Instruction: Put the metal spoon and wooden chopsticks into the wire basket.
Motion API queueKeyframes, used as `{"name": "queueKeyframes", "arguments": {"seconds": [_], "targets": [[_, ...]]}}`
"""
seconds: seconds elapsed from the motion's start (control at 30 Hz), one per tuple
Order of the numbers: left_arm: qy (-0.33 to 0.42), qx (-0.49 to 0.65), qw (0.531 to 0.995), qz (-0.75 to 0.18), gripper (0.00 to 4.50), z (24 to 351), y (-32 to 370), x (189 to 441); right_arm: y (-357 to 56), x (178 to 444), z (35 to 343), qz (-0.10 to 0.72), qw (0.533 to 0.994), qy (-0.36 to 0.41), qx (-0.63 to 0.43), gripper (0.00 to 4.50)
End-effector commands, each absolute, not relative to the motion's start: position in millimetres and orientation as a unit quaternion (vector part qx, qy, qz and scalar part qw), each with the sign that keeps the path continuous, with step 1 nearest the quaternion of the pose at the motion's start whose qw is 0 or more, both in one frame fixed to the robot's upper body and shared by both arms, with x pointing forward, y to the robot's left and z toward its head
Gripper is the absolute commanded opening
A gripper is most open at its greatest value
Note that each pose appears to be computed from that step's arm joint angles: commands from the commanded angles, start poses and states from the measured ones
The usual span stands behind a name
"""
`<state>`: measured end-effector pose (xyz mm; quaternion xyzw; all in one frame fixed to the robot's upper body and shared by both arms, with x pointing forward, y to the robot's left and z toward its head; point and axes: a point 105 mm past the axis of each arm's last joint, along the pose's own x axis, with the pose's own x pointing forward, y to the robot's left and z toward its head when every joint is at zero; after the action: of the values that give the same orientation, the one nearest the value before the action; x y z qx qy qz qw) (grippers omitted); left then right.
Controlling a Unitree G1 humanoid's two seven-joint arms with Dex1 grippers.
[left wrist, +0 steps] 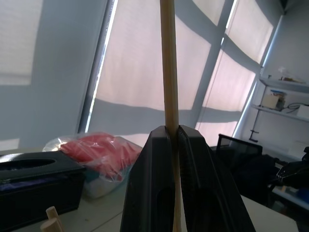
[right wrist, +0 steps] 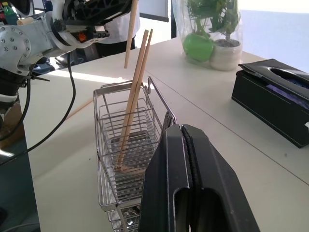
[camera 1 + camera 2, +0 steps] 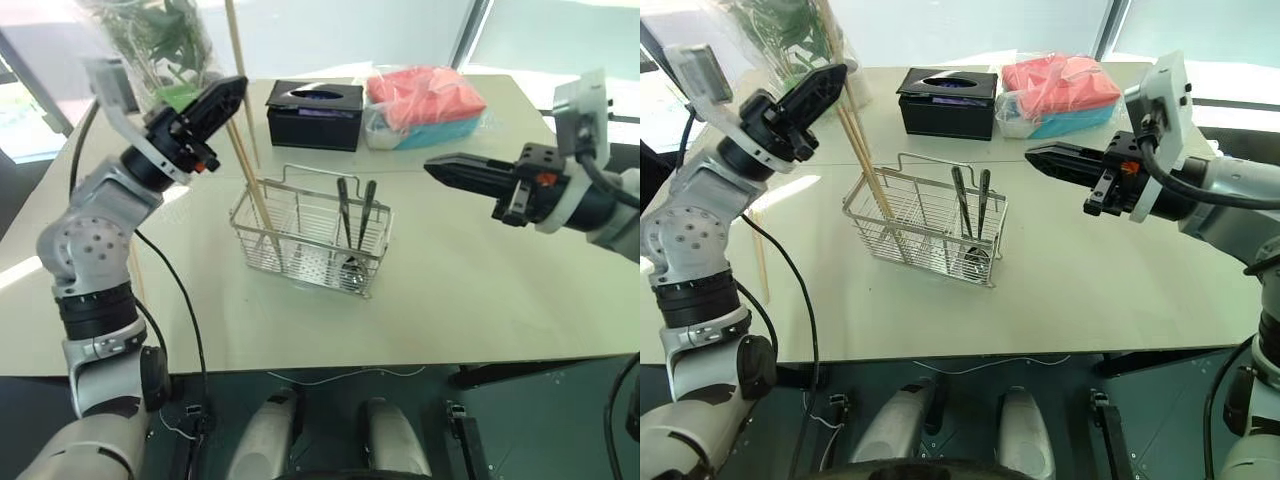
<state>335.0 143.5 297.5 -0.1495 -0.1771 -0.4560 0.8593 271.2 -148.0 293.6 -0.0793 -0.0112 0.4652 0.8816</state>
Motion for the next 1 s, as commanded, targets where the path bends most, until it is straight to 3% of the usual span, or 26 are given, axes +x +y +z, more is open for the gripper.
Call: {"name": "queueKeyframes", "arguments": {"seconds": [0.03, 0.27, 0.73, 0.77, 0.83, 0.97, 1.0], "targets": [[-0.180, -0.112, 0.863, -0.459, 0.04, 289, 136, 331, -147, 265, 305, 0.466, 0.879, -0.044, -0.089, 0.00], [-0.152, -0.088, 0.876, -0.450, 0.04, 262, 138, 330, -148, 265, 305, 0.465, 0.880, -0.046, -0.087, 0.00], [-0.130, -0.076, 0.887, -0.436, 0.04, 239, 138, 319, -149, 268, 305, 0.463, 0.881, -0.049, -0.086, 0.00], [-0.129, -0.075, 0.888, -0.435, 0.60, 239, 138, 319, -149, 268, 305, 0.463, 0.881, -0.049, -0.086, 0.00], [-0.129, -0.074, 0.889, -0.433, 1.17, 239, 140, 318, -150, 268, 306, 0.463, 0.881, -0.049, -0.086, 0.00], [-0.133, -0.067, 0.893, -0.425, 3.13, 242, 143, 319, -149, 268, 306, 0.464, 0.881, -0.049, -0.085, 0.00], [-0.134, -0.065, 0.894, -0.422, 3.13, 243, 144, 319, -149, 268, 306, 0.464, 0.880, -0.049, -0.085, 0.00]]}}
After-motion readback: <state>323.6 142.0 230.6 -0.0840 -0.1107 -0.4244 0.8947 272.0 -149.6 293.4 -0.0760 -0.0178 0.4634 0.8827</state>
